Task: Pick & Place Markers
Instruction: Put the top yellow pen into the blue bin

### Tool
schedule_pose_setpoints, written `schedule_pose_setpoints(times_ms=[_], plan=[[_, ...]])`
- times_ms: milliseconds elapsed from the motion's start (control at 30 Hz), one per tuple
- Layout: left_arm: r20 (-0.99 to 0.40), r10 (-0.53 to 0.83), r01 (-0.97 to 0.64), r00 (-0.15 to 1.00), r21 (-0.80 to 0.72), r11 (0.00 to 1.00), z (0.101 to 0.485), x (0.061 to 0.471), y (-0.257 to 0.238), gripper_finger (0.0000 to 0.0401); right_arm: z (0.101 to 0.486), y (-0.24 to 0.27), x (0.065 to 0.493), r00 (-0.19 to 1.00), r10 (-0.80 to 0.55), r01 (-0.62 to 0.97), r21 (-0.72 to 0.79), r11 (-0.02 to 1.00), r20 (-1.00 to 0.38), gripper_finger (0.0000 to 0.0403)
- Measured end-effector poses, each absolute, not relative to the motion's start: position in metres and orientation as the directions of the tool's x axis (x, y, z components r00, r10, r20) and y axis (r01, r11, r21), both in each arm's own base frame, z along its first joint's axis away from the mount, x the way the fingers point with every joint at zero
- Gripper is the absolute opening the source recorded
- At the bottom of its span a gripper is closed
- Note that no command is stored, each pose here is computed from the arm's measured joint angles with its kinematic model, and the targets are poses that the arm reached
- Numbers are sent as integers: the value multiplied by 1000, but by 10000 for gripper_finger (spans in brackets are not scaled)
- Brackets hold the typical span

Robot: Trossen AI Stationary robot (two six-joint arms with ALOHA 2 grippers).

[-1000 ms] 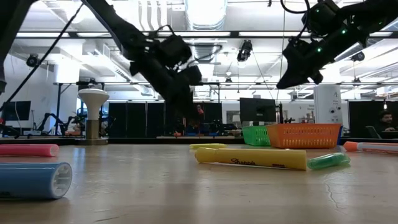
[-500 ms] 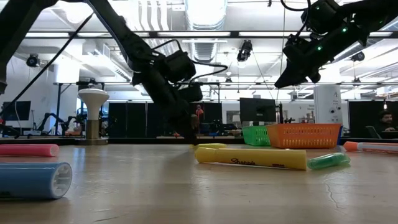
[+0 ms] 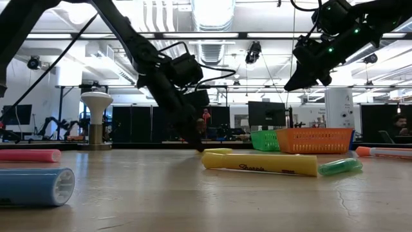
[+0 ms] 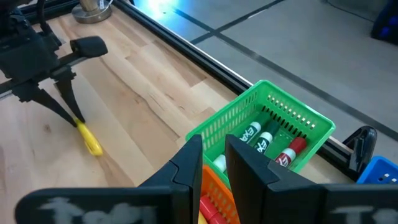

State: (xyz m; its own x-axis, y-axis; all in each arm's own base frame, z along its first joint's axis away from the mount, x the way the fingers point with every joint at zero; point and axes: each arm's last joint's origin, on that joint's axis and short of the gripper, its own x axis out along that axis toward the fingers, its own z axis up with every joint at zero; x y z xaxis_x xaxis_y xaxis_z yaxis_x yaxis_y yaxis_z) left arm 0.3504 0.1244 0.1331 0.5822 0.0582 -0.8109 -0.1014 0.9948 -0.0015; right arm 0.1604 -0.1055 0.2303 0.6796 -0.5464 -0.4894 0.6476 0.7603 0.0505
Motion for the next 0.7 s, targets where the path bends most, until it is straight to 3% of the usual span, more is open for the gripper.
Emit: schedule_pose_setpoints(times_ms=[300,700], plan=[[-846,30,-131,533,-47,990,129,345,122,4,230,-105,160,680,-546,647,51,761,-490,63],[-865,-23,-144,500,-109,983,125,340,120,43,230,-105,160,680,-545,647,51,761,-490,63]])
